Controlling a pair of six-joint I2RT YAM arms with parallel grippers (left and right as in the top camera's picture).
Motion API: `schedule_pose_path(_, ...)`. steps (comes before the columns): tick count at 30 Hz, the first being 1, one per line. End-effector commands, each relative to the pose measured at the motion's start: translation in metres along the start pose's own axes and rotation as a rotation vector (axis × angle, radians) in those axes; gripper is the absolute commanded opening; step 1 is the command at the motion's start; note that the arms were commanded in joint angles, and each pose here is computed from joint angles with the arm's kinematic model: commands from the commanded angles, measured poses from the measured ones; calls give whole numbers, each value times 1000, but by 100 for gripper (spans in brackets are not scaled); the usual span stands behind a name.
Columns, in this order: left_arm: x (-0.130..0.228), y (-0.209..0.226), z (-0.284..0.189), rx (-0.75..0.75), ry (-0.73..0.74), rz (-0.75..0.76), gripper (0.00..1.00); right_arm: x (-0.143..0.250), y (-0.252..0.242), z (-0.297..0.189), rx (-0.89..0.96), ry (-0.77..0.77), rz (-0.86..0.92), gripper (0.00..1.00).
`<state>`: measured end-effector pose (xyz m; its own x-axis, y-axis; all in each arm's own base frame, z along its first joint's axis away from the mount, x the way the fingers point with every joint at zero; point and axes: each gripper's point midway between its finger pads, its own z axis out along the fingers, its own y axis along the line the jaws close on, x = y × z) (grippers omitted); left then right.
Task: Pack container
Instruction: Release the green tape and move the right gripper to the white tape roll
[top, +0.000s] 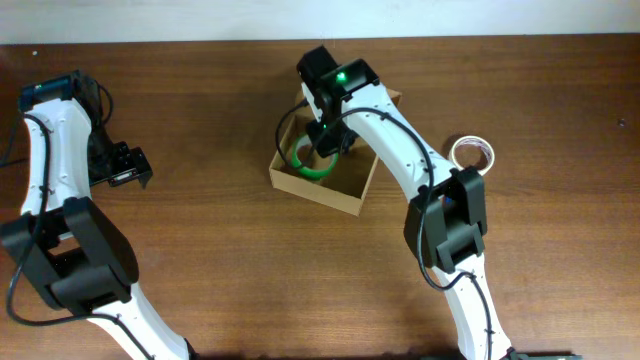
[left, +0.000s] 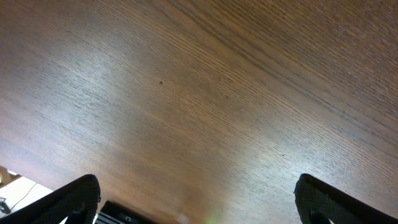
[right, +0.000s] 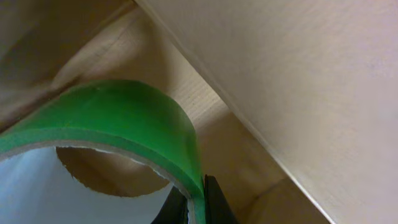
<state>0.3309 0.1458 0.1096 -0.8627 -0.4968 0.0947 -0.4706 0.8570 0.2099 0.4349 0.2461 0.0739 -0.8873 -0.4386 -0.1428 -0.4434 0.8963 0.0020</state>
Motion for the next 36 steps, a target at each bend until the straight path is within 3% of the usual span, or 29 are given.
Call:
schedule_pose_path(1,1,0,2,6,9,12,100,3,5,14,-9,10,7,4)
schedule_pose_path(8,1,0,2,6,9,12,100,-8,-1,16,26,-34,23,4)
schedule_pose_path(11,1,0,2,7,9,12,100,-5,-1,15,26,-24,22,22)
schedule_pose_path(13,1,0,2,6,9,12,100,-4,-1,10,27,-22,21,24)
schedule_pose_path(16,1,0,2,6,9,12,100,-9,-1,-14,25,-47,22,35)
schedule_pose_path(19,1,0,2,7,9,12,100,-16,-1,-57,28,-101,6,38)
schedule_pose_path(24,1,0,2,6,9,12,100,-22,-20,-200,124,-381,20,46)
schedule_pose_path(26,1,0,2,6,9,12,100,1,-45,-281,199,-543,75,47)
schedule_pose_path(31,1,0,2,6,9,12,100,91,-139,-395,384,-758,347,48)
schedule_pose_path(34,1,0,2,6,9,12,100,175,-225,-402,511,-775,658,52)
schedule_pose_path(36,1,0,2,6,9,12,100,207,-256,-369,500,-734,797,65)
